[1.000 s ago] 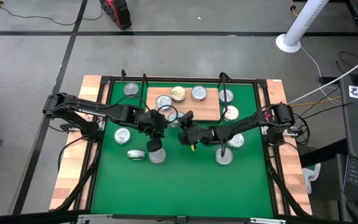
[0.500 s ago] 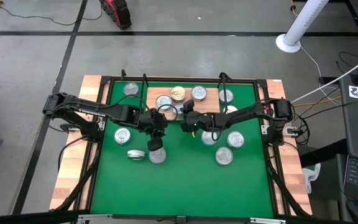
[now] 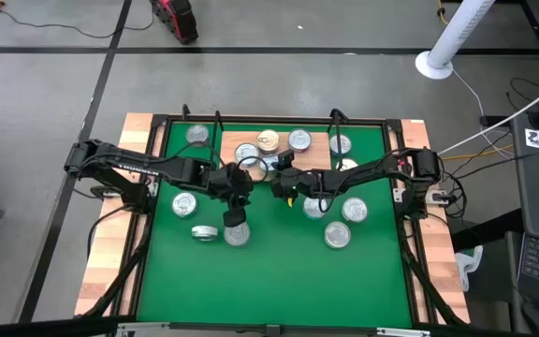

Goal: Stack canned seafood by type on shelf
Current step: Put the green tuna can on the shelf

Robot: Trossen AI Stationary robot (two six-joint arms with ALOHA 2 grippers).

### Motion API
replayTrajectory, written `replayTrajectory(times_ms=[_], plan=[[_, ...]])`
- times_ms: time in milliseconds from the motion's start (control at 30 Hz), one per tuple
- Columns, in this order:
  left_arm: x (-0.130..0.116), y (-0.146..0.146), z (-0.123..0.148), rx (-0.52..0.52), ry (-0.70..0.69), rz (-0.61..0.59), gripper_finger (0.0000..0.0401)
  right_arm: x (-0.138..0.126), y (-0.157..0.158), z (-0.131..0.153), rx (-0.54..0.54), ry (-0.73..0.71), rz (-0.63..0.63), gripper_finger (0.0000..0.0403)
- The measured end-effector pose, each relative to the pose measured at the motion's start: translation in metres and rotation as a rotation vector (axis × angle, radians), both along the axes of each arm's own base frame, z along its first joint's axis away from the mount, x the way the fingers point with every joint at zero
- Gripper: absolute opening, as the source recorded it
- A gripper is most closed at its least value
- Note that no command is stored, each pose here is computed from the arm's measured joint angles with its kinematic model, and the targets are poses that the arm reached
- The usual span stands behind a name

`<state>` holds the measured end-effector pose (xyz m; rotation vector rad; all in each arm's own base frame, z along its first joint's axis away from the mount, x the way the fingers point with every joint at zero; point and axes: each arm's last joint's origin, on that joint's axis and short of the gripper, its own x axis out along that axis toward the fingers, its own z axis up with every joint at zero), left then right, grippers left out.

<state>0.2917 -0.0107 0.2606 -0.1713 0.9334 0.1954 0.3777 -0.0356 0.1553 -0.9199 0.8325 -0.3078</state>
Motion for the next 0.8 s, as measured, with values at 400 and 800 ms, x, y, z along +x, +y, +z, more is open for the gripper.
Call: replayTrajectory(times_ms=[400, 800], plan=[[0.0019, -0.0001, 0.0014, -0.001, -0.024, -0.001, 0.0115, 0.0002, 0.0003, 0.0003, 0.0, -0.004, 0.001, 0.0184], [0.0018, -0.0001, 0.0012, -0.001, -0.024, -0.001, 0.0115, 0.0003, 0.0, 0.0007, 0.014, -0.025, -0.022, 0.0272]])
